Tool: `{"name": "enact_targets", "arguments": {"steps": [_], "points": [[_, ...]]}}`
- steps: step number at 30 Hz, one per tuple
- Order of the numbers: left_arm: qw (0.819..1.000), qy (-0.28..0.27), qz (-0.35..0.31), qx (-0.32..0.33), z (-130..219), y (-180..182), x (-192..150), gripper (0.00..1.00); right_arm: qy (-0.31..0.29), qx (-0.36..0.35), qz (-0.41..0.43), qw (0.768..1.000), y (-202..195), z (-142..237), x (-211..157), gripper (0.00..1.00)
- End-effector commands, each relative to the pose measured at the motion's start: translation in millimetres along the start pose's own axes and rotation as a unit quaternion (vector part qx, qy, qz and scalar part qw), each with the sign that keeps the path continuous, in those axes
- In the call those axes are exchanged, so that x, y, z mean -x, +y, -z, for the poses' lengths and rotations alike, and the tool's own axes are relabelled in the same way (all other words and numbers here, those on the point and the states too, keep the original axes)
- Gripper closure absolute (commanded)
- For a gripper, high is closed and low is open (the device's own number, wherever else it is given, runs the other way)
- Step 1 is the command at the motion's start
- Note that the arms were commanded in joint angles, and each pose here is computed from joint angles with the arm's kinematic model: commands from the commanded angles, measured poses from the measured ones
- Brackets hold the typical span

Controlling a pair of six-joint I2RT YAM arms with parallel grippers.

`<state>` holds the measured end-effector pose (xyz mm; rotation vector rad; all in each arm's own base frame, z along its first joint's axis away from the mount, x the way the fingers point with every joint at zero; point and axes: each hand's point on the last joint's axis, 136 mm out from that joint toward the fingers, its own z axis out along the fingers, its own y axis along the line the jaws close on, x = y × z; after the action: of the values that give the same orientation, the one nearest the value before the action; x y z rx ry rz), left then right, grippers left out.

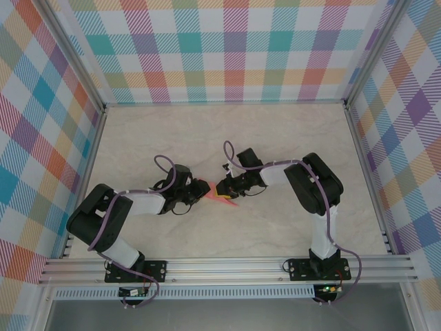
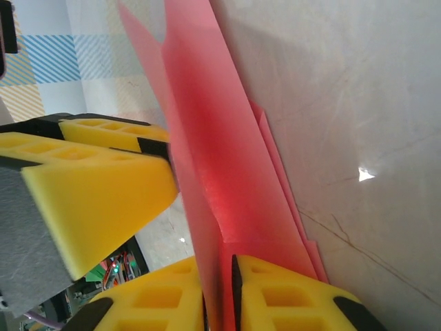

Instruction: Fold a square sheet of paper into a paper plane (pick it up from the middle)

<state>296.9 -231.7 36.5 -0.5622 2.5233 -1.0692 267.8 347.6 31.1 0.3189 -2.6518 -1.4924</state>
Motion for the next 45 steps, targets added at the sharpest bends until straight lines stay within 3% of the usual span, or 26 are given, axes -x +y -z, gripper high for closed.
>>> {"name": "enact_targets", "arguments": {"steps": [1, 11, 19, 25, 30, 34, 45], "points": [[1.0, -0.001, -0.017, 0.002, -5, -7, 0, 0.78, 0.004, 0.008, 0.023, 1.0, 9, 5, 4, 0.79], [1.0, -0.001, -0.015, 0.018, -5, -1, 0, 0.78, 0.003, -0.027, 0.088, 0.996, 15, 18, 1, 0.67], [1.0, 0.0, -0.016, 0.027, -6, -1, 1, 0.78, -0.026, -0.085, 0.186, 0.979, 16, 38, 0, 0.5], [0.999, 0.003, -0.014, 0.033, -8, 2, 1, 0.79, -0.028, -0.148, 0.271, 0.951, 10, 33, -9, 0.51], [0.999, 0.005, -0.012, 0.037, -10, 4, 1, 0.79, -0.033, -0.194, 0.347, 0.917, 3, 25, -13, 0.61], [0.999, 0.006, -0.012, 0.039, -10, 5, 0, 0.78, -0.032, -0.207, 0.399, 0.893, 4, 21, -16, 0.6], [0.999, 0.007, -0.011, 0.041, -11, 5, 0, 0.79, -0.011, -0.218, 0.451, 0.866, 5, 4, -18, 0.63]]}}
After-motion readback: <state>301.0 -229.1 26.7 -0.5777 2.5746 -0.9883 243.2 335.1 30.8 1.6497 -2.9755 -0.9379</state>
